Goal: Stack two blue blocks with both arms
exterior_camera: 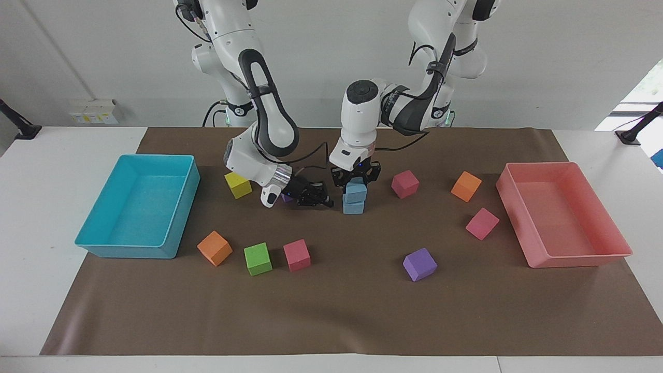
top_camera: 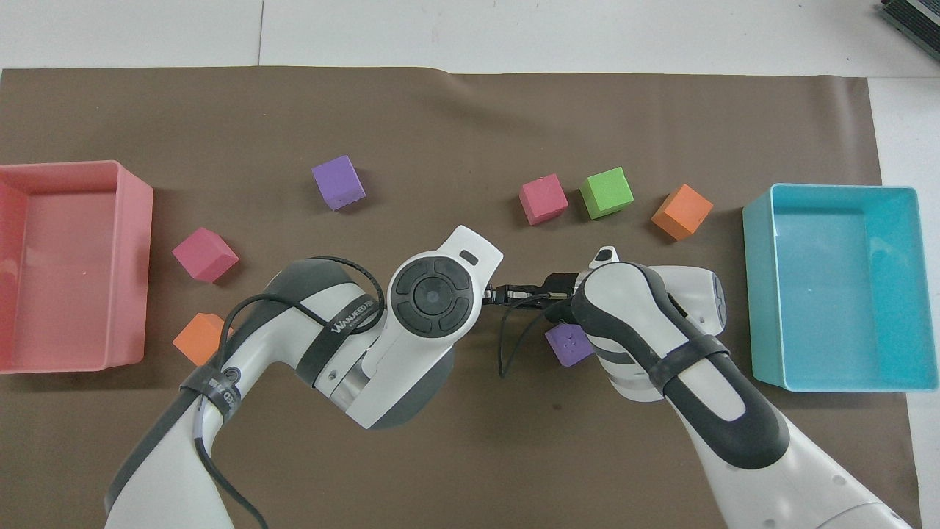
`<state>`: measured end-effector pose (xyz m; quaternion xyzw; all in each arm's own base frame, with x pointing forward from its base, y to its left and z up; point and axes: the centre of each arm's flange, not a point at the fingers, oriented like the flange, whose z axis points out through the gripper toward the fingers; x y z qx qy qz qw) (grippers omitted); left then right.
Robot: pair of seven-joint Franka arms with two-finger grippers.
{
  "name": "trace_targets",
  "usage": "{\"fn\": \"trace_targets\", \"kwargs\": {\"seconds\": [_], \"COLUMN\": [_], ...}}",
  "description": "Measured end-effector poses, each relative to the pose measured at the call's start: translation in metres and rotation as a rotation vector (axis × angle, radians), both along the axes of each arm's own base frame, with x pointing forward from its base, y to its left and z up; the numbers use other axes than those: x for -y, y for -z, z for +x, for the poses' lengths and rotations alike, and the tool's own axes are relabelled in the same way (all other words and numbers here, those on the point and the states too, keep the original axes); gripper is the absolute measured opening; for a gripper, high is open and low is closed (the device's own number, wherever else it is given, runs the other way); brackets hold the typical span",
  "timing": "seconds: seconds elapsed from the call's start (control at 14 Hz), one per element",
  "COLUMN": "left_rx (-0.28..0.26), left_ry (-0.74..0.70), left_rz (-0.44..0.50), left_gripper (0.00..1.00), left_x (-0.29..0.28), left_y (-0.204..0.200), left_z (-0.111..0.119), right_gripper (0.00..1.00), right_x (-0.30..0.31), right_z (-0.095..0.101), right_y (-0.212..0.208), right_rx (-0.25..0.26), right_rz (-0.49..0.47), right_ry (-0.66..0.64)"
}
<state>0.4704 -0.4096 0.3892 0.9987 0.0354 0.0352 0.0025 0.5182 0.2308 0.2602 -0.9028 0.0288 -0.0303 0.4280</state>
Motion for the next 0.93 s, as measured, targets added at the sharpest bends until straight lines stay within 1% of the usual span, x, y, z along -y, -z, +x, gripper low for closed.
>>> {"fn": "trace_targets", "kwargs": {"seconds": [0.57, 0.93], "left_rx": [0.001, 0.003], "left_ry": [0.148, 0.178], "left_rz": [0.010, 0.011], "left_gripper": [0.62, 0.62], "left_x": [0.0004, 0.0007], "left_y": [-0.0007, -0.0014], "left_z": [0.0003, 0.0009], "right_gripper": [0.01, 0.01], "right_x": [0.0000, 0.0000], "right_z": [0.0000, 0.0000], "right_y": [0.0000, 0.0000], "right_rx": [0.000, 0.000], "right_rz": [0.000, 0.000], "right_ry": [0.000, 0.000]}}
